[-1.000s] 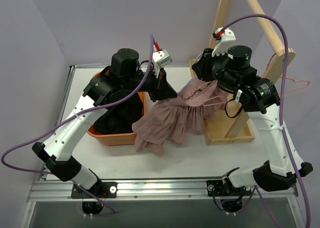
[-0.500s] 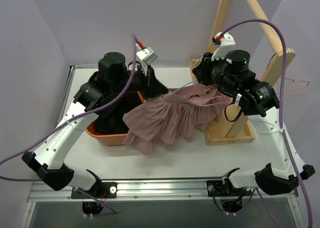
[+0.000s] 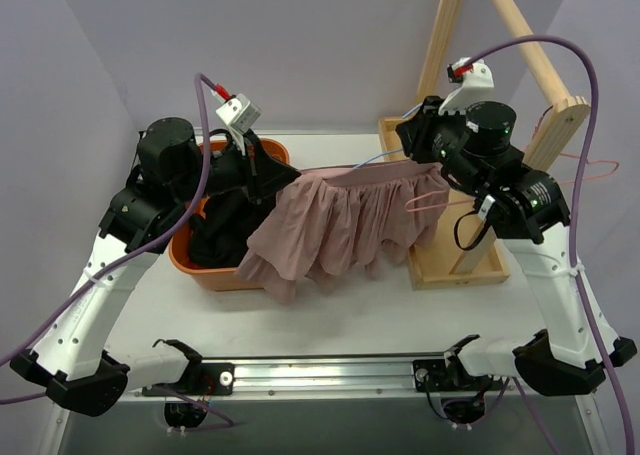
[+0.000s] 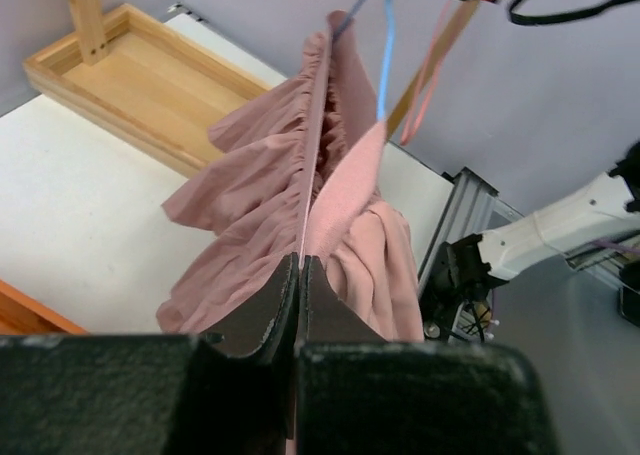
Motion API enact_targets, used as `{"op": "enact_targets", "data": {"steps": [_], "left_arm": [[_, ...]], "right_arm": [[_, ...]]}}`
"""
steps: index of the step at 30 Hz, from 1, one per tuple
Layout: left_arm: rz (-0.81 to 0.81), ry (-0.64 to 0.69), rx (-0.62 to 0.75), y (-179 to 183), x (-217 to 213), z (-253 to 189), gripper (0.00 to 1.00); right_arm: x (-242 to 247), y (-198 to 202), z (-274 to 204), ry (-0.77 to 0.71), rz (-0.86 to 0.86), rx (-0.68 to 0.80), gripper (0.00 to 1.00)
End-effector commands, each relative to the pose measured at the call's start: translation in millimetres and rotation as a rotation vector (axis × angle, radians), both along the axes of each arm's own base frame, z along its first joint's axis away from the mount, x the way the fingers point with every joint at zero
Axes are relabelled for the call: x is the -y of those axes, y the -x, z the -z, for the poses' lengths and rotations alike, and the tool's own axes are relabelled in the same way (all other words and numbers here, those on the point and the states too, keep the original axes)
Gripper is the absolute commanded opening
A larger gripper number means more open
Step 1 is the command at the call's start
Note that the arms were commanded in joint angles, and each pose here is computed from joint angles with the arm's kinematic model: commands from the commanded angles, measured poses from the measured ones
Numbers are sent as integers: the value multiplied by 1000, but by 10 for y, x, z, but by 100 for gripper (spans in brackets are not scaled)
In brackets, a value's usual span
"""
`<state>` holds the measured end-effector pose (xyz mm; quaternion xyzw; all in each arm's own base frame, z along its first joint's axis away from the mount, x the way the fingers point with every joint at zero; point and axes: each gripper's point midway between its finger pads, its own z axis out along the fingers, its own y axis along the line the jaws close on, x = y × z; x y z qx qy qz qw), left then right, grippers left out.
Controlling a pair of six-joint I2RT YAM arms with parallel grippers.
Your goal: Remove the skirt from the hanger
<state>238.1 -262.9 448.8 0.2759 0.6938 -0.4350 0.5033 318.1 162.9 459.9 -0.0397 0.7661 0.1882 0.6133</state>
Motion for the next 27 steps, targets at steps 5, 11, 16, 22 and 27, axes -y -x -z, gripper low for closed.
{"op": "enact_targets", "data": {"steps": [5,11,16,22,27], "left_arm": [[203,186,194,713,-146,-681,2],[293,235,185,787,-54,-792,2],[320,250,126,726,34,-738,2],[466,252,49,869,307,-649,2],[471,196,41,1004,411,-555,2]], "right_arm": [[190,-467,132,110,170,-9,0],[-70,-555,273,99,69,-27,0],[-123,-551,320,100,41,-40,0],[-282,-648,459,126,-7,-77,0],[-209,-748,458,133,42,-66,0]]}}
